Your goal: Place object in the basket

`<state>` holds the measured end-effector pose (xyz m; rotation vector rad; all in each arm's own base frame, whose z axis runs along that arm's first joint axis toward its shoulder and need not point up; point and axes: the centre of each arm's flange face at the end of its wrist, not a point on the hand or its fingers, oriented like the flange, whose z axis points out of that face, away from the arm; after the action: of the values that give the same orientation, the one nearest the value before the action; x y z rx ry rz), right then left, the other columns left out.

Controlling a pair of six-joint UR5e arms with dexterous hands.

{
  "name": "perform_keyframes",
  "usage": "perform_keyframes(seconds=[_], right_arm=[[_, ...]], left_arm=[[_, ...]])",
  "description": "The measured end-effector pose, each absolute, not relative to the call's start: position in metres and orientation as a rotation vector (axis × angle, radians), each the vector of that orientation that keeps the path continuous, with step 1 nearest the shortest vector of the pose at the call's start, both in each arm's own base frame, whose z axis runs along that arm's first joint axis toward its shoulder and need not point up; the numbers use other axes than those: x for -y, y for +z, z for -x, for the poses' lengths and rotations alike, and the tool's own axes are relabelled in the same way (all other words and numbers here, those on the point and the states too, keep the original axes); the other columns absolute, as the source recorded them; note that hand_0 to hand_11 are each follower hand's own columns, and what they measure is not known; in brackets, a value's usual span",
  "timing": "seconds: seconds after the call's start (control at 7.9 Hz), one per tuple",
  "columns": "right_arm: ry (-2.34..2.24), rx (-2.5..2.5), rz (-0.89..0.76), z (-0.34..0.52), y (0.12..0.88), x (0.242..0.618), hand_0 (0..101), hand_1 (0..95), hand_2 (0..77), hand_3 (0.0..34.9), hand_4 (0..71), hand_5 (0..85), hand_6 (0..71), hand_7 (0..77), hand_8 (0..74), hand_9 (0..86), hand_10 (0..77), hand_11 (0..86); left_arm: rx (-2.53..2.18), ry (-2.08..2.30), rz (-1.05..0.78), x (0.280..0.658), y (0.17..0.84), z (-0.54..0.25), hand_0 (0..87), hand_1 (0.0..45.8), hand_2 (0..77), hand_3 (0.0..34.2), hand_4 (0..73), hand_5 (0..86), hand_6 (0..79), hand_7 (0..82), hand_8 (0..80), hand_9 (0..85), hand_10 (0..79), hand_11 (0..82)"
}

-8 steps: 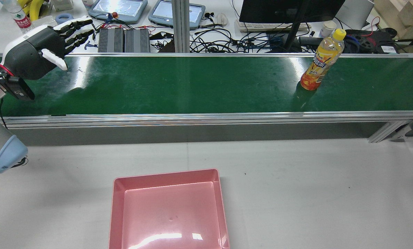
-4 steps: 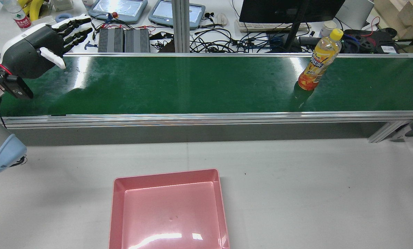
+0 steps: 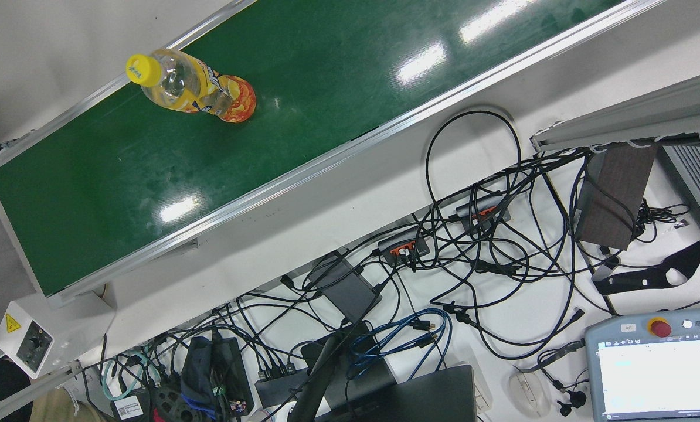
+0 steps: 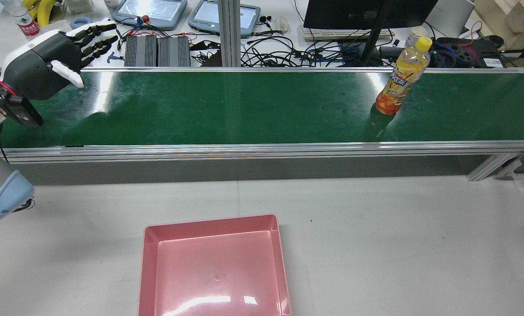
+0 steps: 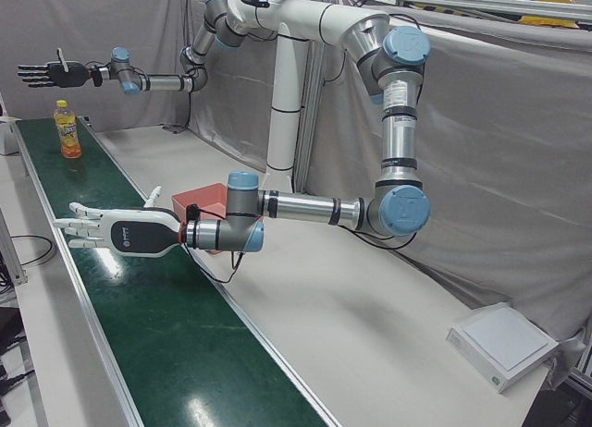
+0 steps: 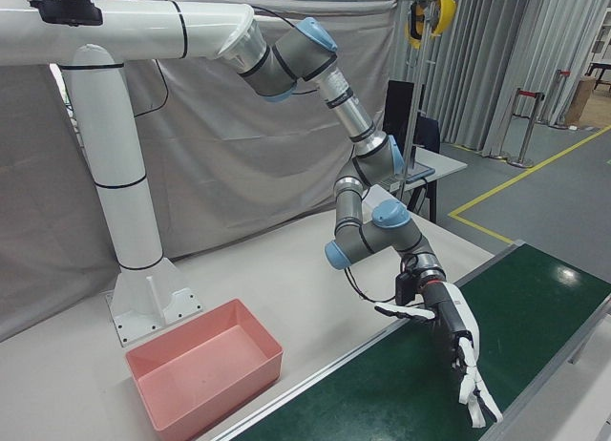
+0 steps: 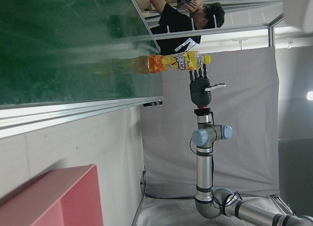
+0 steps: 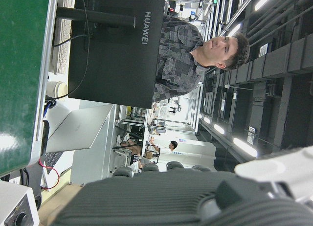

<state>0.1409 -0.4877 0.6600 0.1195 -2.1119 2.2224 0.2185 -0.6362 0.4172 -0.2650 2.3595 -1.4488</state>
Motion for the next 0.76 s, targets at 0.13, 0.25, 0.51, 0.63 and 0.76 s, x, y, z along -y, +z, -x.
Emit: perform_keyframes(seconds=[0.13, 0.25, 0.51, 0.63, 0.76], right_arm=[[2.222, 2.112, -0.119, -0.1407, 0.6599, 0.4877, 0, 0.0, 0.5, 0.0, 0.0, 0.0, 0.0, 0.5, 0.0, 0.0, 0.0, 0.0], [2.222, 2.112, -0.119, -0.1406, 0.6599, 0.4877, 0, 0.0, 0.5, 0.0, 0.0, 0.0, 0.0, 0.5, 0.0, 0.0, 0.0, 0.0], [2.222, 2.113, -0.12, -0.1411, 0.6598, 0.4876, 0, 0.0, 0.5, 0.0, 0.0, 0.0, 0.0, 0.5, 0.0, 0.0, 0.0, 0.0], [2.222, 2.113, -0.12, -0.141, 0.6598, 0.4877, 0, 0.0, 0.5, 0.0, 0.0, 0.0, 0.0, 0.5, 0.0, 0.0, 0.0, 0.0], [2.222, 2.112, -0.12, -0.1408, 0.6598, 0.4877, 0, 0.0, 0.5, 0.0, 0.0, 0.0, 0.0, 0.5, 0.0, 0.0, 0.0, 0.0]], left_arm=[[-2.36, -1.449, 0.265, 0.6362, 0.4171, -0.2185, 60.1, 2.7, 0.5, 0.7, 12.5, 17.5, 0.5, 1.6, 7.6, 9.8, 2.2, 4.4], [-2.359, -1.448, 0.264, 0.6362, 0.4171, -0.2186, 60.1, 2.7, 0.5, 0.7, 12.5, 17.5, 0.5, 1.6, 7.6, 9.8, 2.2, 4.4], [-2.36, -1.449, 0.265, 0.6362, 0.4171, -0.2186, 60.2, 2.7, 0.5, 0.7, 12.5, 17.5, 0.5, 1.6, 7.6, 9.8, 2.2, 4.4], [-2.361, -1.448, 0.266, 0.6362, 0.4165, -0.2186, 60.2, 2.7, 0.5, 0.6, 12.5, 17.5, 0.5, 1.6, 7.6, 9.8, 2.2, 4.4], [-2.362, -1.448, 0.268, 0.6363, 0.4159, -0.2186, 60.1, 2.7, 0.5, 0.7, 12.5, 17.5, 0.5, 1.6, 7.6, 10.9, 2.2, 4.4]])
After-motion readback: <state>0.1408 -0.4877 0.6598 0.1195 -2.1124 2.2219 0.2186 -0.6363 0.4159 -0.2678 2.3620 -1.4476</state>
